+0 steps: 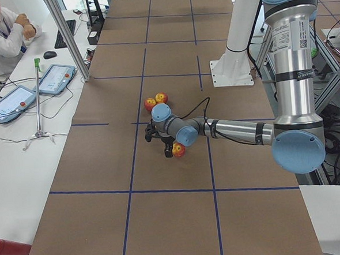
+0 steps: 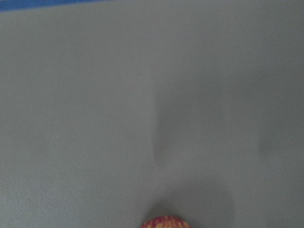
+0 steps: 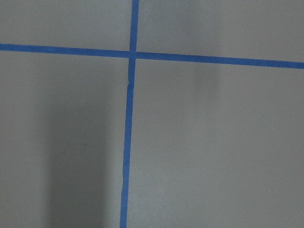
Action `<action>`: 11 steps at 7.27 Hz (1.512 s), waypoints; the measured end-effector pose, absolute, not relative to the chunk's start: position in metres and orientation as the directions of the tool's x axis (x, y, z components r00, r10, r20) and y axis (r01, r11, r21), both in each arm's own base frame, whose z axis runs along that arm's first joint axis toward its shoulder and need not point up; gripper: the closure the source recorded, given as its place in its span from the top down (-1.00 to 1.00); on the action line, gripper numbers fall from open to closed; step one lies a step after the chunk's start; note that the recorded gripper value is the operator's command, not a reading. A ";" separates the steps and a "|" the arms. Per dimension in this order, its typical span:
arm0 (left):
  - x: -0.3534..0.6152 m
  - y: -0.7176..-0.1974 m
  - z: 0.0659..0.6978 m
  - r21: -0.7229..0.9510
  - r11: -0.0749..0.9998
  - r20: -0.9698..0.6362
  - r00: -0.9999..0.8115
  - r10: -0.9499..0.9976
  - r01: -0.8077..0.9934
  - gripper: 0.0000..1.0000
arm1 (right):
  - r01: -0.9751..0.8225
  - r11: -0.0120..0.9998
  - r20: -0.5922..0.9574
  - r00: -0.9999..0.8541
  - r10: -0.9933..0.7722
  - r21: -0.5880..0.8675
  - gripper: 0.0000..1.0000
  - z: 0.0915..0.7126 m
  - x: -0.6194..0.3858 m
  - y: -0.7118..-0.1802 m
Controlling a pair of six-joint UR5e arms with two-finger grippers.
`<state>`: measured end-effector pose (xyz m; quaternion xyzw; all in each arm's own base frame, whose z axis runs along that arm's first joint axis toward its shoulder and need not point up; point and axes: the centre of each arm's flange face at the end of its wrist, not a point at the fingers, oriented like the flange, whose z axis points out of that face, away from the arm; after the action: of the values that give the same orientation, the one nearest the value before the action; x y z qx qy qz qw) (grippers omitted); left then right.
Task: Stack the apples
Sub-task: 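Lower the left gripper onto the lone apple and close on it, then lift the apple with the left gripper and carry it toward the three-apple cluster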
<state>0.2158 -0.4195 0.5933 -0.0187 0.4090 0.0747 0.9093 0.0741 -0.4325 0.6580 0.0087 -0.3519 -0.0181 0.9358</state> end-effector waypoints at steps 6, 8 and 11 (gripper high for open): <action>0.240 -0.400 0.603 -0.007 0.980 -0.742 0.658 0.128 -0.197 -0.55 | 0.028 0.999 0.658 0.752 -0.040 0.029 1.00 0.658 0.074 -0.432; 0.241 -0.399 0.600 0.002 0.979 -0.746 0.651 0.138 -0.205 -1.00 | 0.028 0.999 0.658 0.752 -0.040 0.029 1.00 0.658 0.074 -0.432; 0.238 -0.399 0.524 0.051 0.977 -0.806 0.570 0.161 -0.205 -1.00 | 0.028 0.999 0.658 0.752 -0.040 0.029 1.00 0.658 0.074 -0.432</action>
<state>0.2385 -0.3989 0.5236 -0.0243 0.4522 0.1036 0.8855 0.0741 -0.4325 0.6580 0.0087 -0.3519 -0.0182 0.9358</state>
